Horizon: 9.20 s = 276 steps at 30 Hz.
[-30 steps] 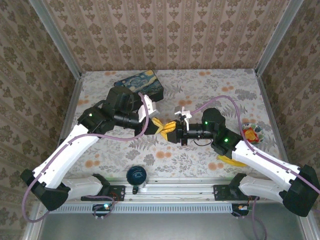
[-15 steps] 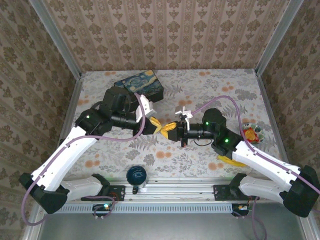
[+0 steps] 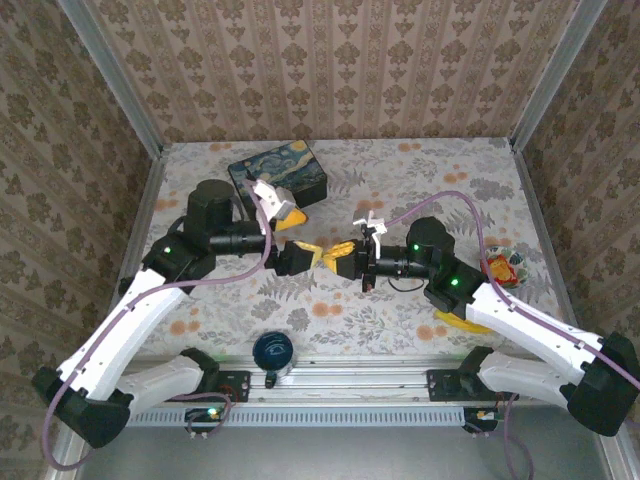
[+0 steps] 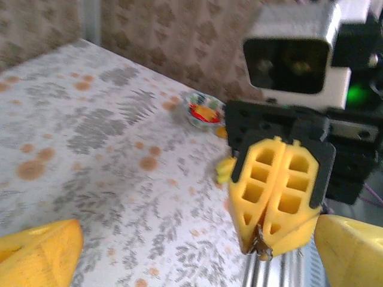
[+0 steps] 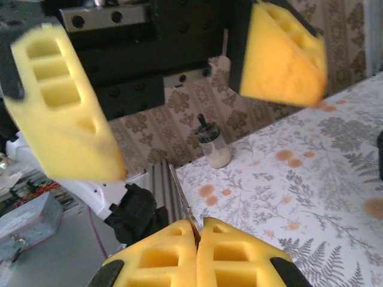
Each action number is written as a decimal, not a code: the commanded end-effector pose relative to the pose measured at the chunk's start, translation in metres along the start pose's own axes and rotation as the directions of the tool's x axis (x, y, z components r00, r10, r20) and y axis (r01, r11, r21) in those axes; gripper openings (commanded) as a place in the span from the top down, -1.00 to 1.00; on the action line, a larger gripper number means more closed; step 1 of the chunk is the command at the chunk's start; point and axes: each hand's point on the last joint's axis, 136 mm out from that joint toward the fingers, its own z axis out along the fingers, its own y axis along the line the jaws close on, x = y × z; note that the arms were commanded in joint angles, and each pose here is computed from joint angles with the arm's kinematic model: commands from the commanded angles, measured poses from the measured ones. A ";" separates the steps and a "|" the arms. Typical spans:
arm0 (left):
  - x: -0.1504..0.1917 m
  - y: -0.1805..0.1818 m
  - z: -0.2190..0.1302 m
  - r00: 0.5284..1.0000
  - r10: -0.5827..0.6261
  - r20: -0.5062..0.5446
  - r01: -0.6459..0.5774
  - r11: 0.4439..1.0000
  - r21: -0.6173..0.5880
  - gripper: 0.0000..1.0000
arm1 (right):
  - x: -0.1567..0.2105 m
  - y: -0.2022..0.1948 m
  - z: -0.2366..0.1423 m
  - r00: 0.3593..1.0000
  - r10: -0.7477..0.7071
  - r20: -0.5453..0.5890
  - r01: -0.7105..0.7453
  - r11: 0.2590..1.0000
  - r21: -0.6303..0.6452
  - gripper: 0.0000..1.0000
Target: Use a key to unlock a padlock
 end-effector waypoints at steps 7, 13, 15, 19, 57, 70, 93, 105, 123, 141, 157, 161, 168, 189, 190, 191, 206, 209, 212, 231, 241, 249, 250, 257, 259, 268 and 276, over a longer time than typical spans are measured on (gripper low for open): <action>-0.031 0.054 -0.045 0.971 -0.029 0.239 0.125 0.909 -0.397 -1.00 | 0.007 -0.067 -0.022 0.982 0.176 0.069 -0.189 0.916 0.353 1.00; -0.005 0.086 -0.057 0.963 -0.086 0.257 0.218 0.807 -0.549 -1.00 | 0.023 -0.092 -0.038 0.959 0.271 0.082 -0.276 0.834 0.478 1.00; 0.006 0.096 -0.057 0.960 -0.113 0.256 0.247 0.772 -0.585 -1.00 | 0.028 -0.098 -0.045 0.950 0.297 0.091 -0.300 0.801 0.519 1.00; 0.027 0.115 -0.057 0.941 -0.159 0.298 0.319 0.708 -0.630 -1.00 | 0.040 -0.114 -0.063 0.916 0.382 0.126 -0.377 0.707 0.598 1.00; 0.148 0.209 0.045 0.809 -0.548 0.212 0.469 0.385 -0.795 -1.00 | 0.100 -0.164 -0.095 0.700 0.699 0.146 -0.594 0.456 0.663 1.00; 0.186 0.270 0.074 0.775 -0.610 0.167 0.310 0.135 -0.941 -0.97 | 0.098 -0.167 -0.096 0.722 0.677 0.142 -0.573 0.471 0.671 1.00; 0.196 0.316 0.092 0.743 -0.613 0.269 0.360 0.027 -0.933 -0.74 | 0.097 -0.170 -0.088 0.722 0.678 0.134 -0.582 0.492 0.648 1.00; 0.199 0.335 0.107 0.737 -0.621 0.267 0.364 0.032 -0.931 -0.72 | 0.099 -0.172 -0.084 0.715 0.687 0.130 -0.593 0.497 0.634 1.00; 0.221 0.346 0.102 0.730 -0.641 0.236 0.314 0.009 -0.949 -0.31 | 0.098 -0.172 -0.080 0.707 0.694 0.135 -0.609 0.501 0.616 1.00; 0.221 0.336 0.095 0.734 -0.636 0.239 0.303 -0.007 -0.953 -0.04 | 0.095 -0.174 -0.077 0.703 0.699 0.131 -0.612 0.502 0.611 1.00; 0.218 0.340 0.108 0.735 -0.641 0.221 0.317 0.037 -0.948 0.09 | 0.096 -0.174 -0.076 0.699 0.703 0.132 -0.616 0.499 0.609 1.00; 0.220 0.341 0.111 0.733 -0.646 0.213 0.316 0.046 -0.948 0.31 | 0.096 -0.174 -0.076 0.700 0.702 0.130 -0.615 0.500 0.610 1.00; 0.221 0.333 0.115 0.731 -0.654 0.197 0.335 0.092 -0.938 0.75 | 0.102 -0.176 -0.077 0.700 0.703 0.128 -0.610 0.495 0.619 1.00; 0.215 0.208 0.141 0.718 -0.685 0.121 0.413 0.280 -0.866 1.00 | 0.150 -0.164 -0.098 0.685 0.710 0.163 -0.619 0.450 0.643 1.00; 0.214 0.201 0.142 0.718 -0.685 0.124 0.419 0.283 -0.862 1.00 | 0.155 -0.163 -0.099 0.682 0.714 0.161 -0.620 0.446 0.646 1.00; 0.213 0.193 0.145 0.719 -0.683 0.126 0.425 0.290 -0.857 1.00 | 0.159 -0.162 -0.099 0.679 0.717 0.158 -0.618 0.443 0.649 1.00; 0.218 0.150 0.172 0.680 -0.715 0.160 0.520 0.317 -0.793 1.00 | 0.190 -0.156 -0.106 0.710 0.686 0.156 -0.580 0.444 0.683 1.00; 0.225 0.150 0.176 0.672 -0.726 0.146 0.517 0.319 -0.794 0.99 | 0.193 -0.159 -0.104 0.713 0.682 0.159 -0.580 0.448 0.680 1.00; 0.230 0.151 0.176 0.670 -0.729 0.138 0.509 0.317 -0.800 0.95 | 0.197 -0.161 -0.102 0.709 0.687 0.162 -0.585 0.444 0.679 1.00; 0.237 0.159 0.178 0.695 -0.710 0.110 0.458 0.320 -0.830 0.43 | 0.202 -0.168 -0.099 0.706 0.690 0.160 -0.580 0.434 0.690 1.00; 0.224 0.154 0.190 0.652 -0.742 0.153 0.534 0.307 -0.788 0.69 | 0.207 -0.163 -0.085 0.736 0.660 0.151 -0.570 0.483 0.665 1.00; 0.221 0.149 0.200 0.569 -0.788 0.235 0.645 0.250 -0.722 0.76 | 0.214 -0.163 -0.055 0.820 0.552 0.148 -0.495 0.556 0.668 1.00; 0.222 0.149 0.200 0.558 -0.793 0.244 0.657 0.243 -0.713 0.76 | 0.215 -0.163 -0.053 0.822 0.549 0.149 -0.494 0.559 0.665 1.00; 0.216 0.152 0.200 0.498 -0.818 0.287 0.722 0.208 -0.659 0.78 | 0.213 -0.168 -0.046 0.849 0.505 0.156 -0.468 0.580 0.667 1.00; 0.216 0.153 0.200 0.486 -0.825 0.290 0.733 0.203 -0.650 0.78 | 0.210 -0.170 -0.045 0.855 0.495 0.155 -0.460 0.585 0.668 1.00; 0.214 0.152 0.202 0.465 -0.831 0.307 0.759 0.196 -0.621 0.80 | 0.222 -0.179 -0.041 0.837 0.523 0.161 -0.475 0.547 0.689 1.00; 0.214 0.151 0.203 0.467 -0.831 0.303 0.760 0.201 -0.618 0.80 | 0.234 -0.180 -0.035 0.815 0.558 0.158 -0.501 0.540 0.676 1.00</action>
